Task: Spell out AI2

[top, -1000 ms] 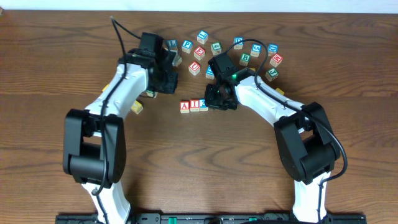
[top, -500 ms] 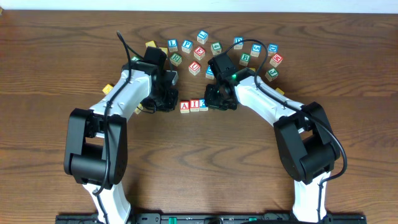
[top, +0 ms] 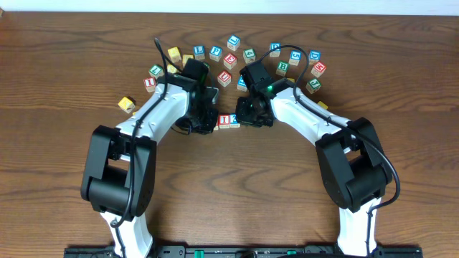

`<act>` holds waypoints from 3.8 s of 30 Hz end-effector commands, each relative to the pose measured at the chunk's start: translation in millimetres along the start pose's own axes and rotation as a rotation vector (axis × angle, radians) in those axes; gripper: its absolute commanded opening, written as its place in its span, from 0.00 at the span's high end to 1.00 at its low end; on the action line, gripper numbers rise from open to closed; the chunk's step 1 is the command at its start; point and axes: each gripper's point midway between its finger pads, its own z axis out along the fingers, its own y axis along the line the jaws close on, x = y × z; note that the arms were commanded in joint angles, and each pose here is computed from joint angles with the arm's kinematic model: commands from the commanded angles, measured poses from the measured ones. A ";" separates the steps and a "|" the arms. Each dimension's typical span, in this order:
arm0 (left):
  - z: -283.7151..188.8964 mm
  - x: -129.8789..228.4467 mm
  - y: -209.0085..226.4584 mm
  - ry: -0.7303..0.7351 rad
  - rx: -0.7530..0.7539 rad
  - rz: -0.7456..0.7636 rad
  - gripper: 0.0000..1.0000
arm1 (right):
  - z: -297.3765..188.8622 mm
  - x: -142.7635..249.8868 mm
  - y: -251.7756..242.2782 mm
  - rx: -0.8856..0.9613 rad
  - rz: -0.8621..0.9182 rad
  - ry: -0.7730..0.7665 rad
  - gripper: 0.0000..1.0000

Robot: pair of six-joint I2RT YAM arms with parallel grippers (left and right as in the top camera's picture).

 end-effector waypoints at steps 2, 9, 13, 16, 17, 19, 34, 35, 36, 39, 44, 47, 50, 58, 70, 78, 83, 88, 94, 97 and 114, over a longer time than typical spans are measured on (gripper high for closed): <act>-2.5 3.4 0.6 0.004 0.001 -0.018 0.93 | 8.2 5.9 -3.0 0.015 0.007 0.019 0.89; -1.0 4.9 -4.0 0.009 0.002 -0.017 0.92 | 8.2 5.8 -2.9 0.014 0.007 0.019 0.90; 1.6 7.0 -8.2 0.015 0.001 -0.003 0.92 | 8.2 5.9 -2.9 0.014 0.007 0.019 0.90; 3.7 7.7 -8.0 0.014 0.001 -0.002 0.93 | 8.2 5.8 -2.8 0.014 0.007 0.019 0.90; 4.4 7.2 -7.9 0.011 0.001 -0.001 0.93 | 8.2 5.9 -2.9 0.014 0.007 0.019 0.90; 6.1 5.8 -7.6 0.001 0.002 0.001 0.93 | 8.2 5.9 -2.9 0.014 0.007 0.019 0.90; 9.0 0.5 -7.4 -0.026 0.005 0.005 0.92 | 8.4 5.8 -3.0 0.014 0.007 0.019 0.90; 9.0 0.3 -7.4 -0.027 0.005 0.005 0.92 | 8.4 5.8 -3.0 0.014 0.007 0.019 0.90; 9.1 0.1 -7.4 -0.028 0.005 0.005 0.92 | 8.4 5.8 -3.0 0.014 0.007 0.019 0.90; 9.1 -1.0 -7.5 -0.032 0.005 0.006 0.93 | 8.4 5.8 -3.0 0.014 0.007 0.019 0.90; 9.0 -2.6 -7.6 -0.039 0.006 0.008 0.93 | 8.4 5.8 -3.0 0.014 0.007 0.019 0.90; 9.0 -3.6 -7.7 -0.043 0.006 0.009 0.93 | 8.4 5.8 -3.0 0.014 0.007 0.019 0.90; 8.9 -4.5 -7.8 -0.046 0.006 0.010 0.92 | 8.4 5.8 -3.0 0.014 0.007 0.019 0.90; 8.8 -6.4 -8.0 -0.054 0.007 0.012 0.93 | 8.4 5.8 -3.0 0.015 0.007 0.019 0.89; -40.2 -24.6 12.0 -0.142 -0.005 -0.001 0.92 | 8.4 5.6 -3.4 0.017 0.007 0.018 0.89; -29.5 -22.1 33.9 -0.135 -0.006 -0.019 0.92 | 8.4 5.5 -3.3 0.016 0.007 0.017 0.89; -10.0 -23.5 22.4 -0.108 0.037 0.028 0.92 | 8.4 5.6 -3.4 0.017 0.008 0.018 0.90; 1.4 -21.6 24.6 -0.084 0.038 0.021 0.93 | 8.4 5.6 -3.4 0.017 0.008 0.018 0.90; 11.8 -17.9 25.0 -0.055 0.051 0.011 0.92 | 8.4 5.6 -3.4 0.017 0.008 0.018 0.90; 14.1 -16.4 21.6 -0.045 0.071 0.009 0.93 | 8.4 5.6 -3.4 0.017 0.008 0.018 0.90; 14.3 -8.9 14.3 -0.015 0.103 0.005 0.92 | 8.4 5.5 -3.3 0.016 0.007 0.017 0.90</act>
